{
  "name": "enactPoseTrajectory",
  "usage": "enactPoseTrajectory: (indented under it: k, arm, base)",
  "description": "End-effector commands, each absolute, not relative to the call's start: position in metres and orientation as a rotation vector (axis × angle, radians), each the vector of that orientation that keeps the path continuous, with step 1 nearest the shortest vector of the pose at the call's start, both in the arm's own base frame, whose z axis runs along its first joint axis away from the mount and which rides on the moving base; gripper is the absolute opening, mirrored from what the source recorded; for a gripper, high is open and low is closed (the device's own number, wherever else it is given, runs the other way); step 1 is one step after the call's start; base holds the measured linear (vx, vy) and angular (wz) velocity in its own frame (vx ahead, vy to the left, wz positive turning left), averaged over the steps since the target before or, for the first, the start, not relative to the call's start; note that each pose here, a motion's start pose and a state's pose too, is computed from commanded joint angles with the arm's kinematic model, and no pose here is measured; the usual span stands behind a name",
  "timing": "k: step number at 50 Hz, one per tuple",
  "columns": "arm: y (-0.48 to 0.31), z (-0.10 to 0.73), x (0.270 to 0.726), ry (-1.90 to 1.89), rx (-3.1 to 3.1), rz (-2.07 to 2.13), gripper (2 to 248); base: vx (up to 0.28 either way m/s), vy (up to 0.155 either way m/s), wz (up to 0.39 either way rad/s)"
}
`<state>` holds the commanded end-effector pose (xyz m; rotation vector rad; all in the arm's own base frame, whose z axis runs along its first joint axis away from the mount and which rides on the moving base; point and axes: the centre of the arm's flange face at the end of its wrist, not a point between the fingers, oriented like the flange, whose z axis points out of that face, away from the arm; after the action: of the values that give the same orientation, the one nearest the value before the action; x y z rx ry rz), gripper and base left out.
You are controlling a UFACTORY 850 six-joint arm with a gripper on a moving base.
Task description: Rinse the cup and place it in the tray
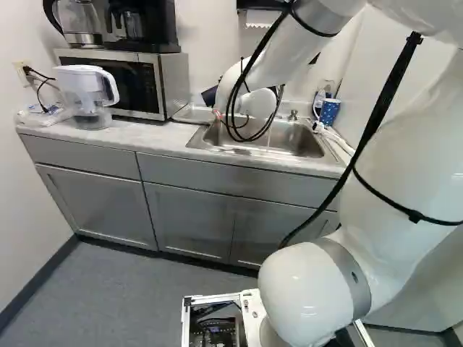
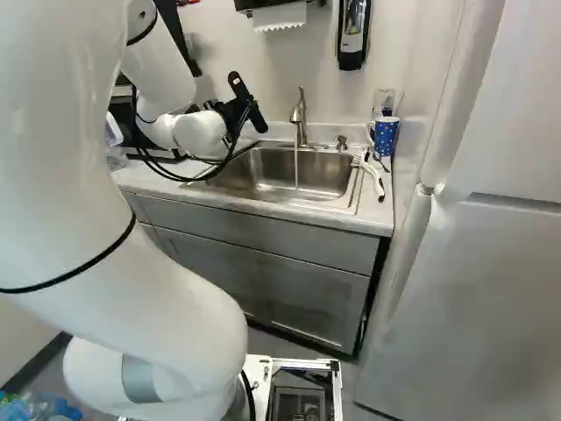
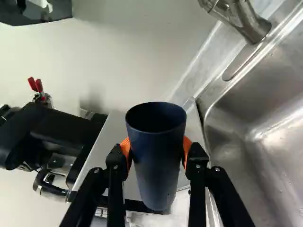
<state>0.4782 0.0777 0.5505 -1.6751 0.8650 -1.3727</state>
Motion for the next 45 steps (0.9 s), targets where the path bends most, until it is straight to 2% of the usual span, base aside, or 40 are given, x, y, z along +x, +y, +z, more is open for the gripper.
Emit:
enactPoseTrajectory:
  k: [45]
  arm:
    - [0.0777, 0.5505, 0.4782, 0.48, -1.959, -1.678, 122]
  base:
    - [0.0, 0.0, 0.0]
